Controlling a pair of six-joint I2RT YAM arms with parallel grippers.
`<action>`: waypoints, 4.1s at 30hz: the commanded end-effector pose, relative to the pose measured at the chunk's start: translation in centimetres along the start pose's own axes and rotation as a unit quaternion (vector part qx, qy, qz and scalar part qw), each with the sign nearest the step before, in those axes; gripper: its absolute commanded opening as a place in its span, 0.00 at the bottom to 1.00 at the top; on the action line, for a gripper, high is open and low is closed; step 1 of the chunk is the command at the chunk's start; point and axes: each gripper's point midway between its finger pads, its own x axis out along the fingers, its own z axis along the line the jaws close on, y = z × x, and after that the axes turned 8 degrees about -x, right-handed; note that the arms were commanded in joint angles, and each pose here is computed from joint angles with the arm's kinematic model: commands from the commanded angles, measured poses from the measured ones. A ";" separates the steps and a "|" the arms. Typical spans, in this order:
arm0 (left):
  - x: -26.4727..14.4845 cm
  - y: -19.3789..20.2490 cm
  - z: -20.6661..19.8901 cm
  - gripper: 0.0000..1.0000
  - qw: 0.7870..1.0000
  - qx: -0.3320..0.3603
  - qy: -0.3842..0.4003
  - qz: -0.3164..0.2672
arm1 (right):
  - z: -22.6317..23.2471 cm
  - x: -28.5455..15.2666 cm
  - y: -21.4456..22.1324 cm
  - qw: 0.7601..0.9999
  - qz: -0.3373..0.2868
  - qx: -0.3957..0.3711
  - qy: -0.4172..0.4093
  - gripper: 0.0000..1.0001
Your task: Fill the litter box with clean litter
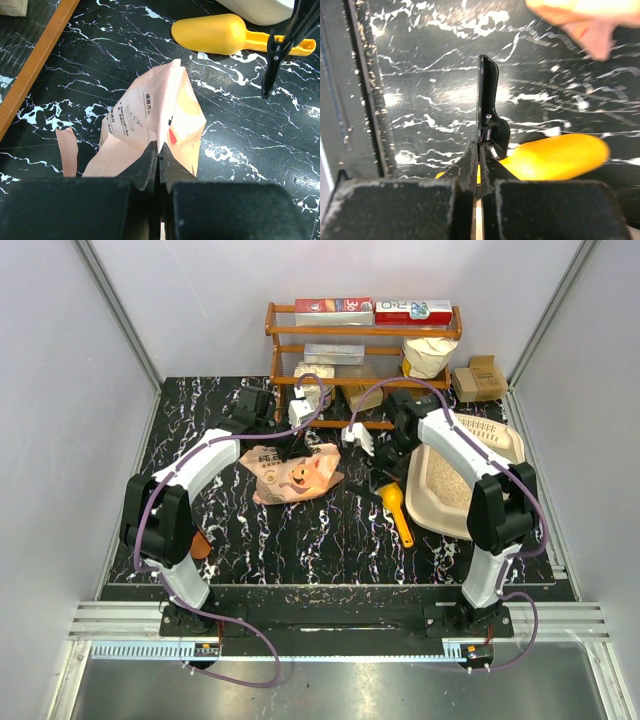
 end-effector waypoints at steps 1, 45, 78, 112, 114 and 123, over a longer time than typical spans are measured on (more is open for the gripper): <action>-0.4 -2.4 -1.2 0.01 0.999 0.029 0.024 -0.036 | -2.9 -3.3 -4.4 0.990 -0.047 -0.105 0.083 0.00; 3.6 -5.9 -3.8 0.25 0.986 -0.044 0.151 -0.062 | -10.2 -2.3 -10.4 0.973 -0.110 -0.071 0.189 0.00; 2.9 -5.9 -4.2 0.00 0.985 -0.006 0.159 -0.062 | -7.6 -3.0 -9.8 0.977 -0.207 -0.042 -0.008 0.67; 0.7 -5.8 -1.4 0.39 0.991 -0.019 0.102 -0.081 | -5.1 -5.7 -10.0 0.981 -0.166 -0.096 -0.012 0.00; 0.2 -5.0 -0.7 0.40 0.992 -0.025 0.092 -0.079 | -4.9 -7.0 -10.0 0.981 -0.144 -0.127 0.017 0.00; 0.6 -3.5 0.1 0.32 0.993 -0.032 0.085 -0.081 | -6.3 -8.3 -9.3 0.979 -0.065 -0.184 0.055 0.00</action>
